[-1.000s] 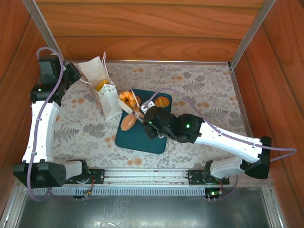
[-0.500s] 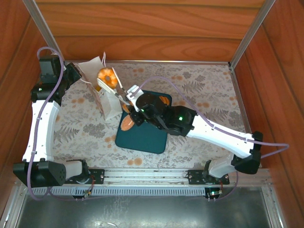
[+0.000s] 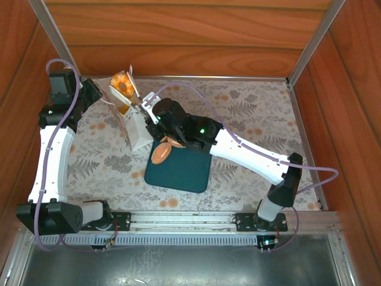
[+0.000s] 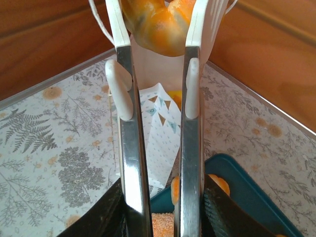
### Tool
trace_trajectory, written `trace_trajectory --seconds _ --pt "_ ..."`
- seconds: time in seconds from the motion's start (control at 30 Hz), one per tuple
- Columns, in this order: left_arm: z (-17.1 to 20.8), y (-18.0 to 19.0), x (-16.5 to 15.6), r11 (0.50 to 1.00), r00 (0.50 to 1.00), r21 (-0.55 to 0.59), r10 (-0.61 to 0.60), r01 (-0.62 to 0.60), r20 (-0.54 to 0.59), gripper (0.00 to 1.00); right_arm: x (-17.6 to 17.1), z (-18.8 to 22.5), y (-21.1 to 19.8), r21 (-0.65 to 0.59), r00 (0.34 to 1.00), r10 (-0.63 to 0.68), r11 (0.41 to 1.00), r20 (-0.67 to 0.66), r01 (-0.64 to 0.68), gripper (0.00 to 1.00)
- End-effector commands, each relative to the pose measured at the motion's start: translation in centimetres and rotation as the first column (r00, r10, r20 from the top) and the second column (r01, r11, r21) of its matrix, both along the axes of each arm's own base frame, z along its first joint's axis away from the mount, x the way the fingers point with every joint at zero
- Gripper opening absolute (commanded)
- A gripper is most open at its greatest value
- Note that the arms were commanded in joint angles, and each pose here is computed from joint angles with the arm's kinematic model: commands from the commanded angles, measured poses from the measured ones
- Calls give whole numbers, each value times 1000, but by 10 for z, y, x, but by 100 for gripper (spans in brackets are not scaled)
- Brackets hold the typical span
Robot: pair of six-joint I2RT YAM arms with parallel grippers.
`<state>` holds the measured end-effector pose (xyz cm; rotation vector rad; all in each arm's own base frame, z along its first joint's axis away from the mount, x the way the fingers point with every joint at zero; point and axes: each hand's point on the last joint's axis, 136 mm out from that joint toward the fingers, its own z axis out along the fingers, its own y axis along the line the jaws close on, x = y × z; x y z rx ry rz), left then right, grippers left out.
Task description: Place the fake bread into the paper bag
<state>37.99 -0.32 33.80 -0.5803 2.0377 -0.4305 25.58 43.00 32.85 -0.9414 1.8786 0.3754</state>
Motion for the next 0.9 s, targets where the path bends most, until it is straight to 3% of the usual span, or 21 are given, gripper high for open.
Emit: trace_trajectory --seconds 0.0,0.23,0.5,0.87 --pt "16 -4 1 1000 999 -5 -12 13 43 0 10 18 10 52 999 10 999 36 -12 26" --pt "18 -4 1 1000 999 -6 -12 13 48 0 12 0 13 15 1000 13 1000 7 -13 30" --pt "20 -5 -1 1000 998 -9 -12 12 54 0 14 -12 14 -8 1000 4 1000 -10 -4 50" --pt "21 -5 -2 1000 998 -9 -12 13 57 0 13 -10 11 -9 1000 0 1000 -17 0 53"
